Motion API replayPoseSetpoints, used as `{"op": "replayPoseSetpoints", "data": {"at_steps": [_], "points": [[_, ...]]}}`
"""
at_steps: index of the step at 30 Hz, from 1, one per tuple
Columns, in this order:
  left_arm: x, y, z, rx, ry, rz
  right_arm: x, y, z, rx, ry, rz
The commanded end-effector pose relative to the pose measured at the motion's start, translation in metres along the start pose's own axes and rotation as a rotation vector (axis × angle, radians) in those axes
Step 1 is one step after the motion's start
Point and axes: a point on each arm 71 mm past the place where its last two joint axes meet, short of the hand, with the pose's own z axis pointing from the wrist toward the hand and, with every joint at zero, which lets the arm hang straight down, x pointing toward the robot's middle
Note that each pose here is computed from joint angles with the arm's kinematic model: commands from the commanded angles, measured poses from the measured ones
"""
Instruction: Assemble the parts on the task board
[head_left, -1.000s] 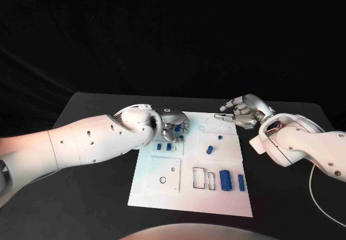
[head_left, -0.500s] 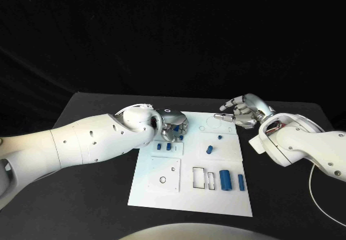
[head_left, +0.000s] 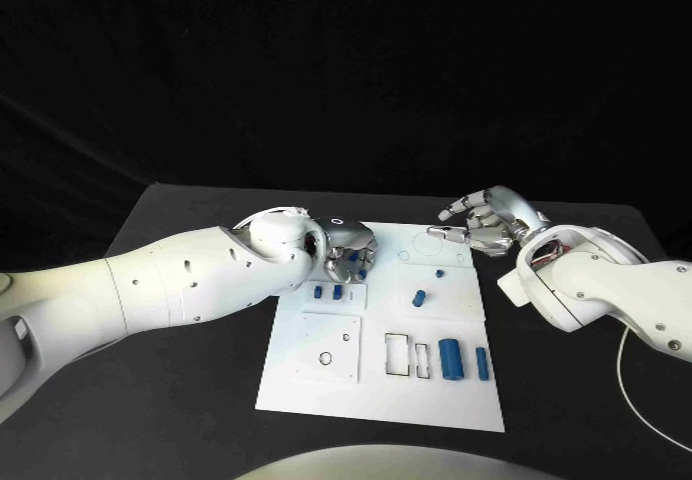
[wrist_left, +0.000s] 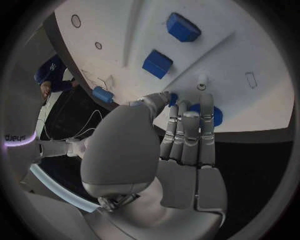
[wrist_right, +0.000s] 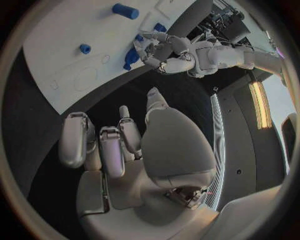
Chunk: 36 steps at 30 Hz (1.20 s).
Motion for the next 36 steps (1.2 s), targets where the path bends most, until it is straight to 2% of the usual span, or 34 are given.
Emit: {"op": "replayPoseSetpoints", "data": {"at_steps": [1,19,30,36], "points": [[0.003,-0.0025,0.0015,0.006,0.028,-0.012,0.0007,0.0017,-0.0003,-0.014,0.0,-0.009],[0.0067,-0.0002,0.0026,-0.007,0.072,-0.018,0.0011,0.0019,-0.0002,-0.014,0.004,-0.011],[0.006,-0.0001,0.0034,-0.006,0.06,-0.02,0.0012,0.0022,0.0001,-0.016,0.003,-0.011],[0.0041,-0.0009,0.0034,0.005,0.032,-0.031,0.0014,0.0025,0.0002,-0.018,0.002,-0.011]]}}
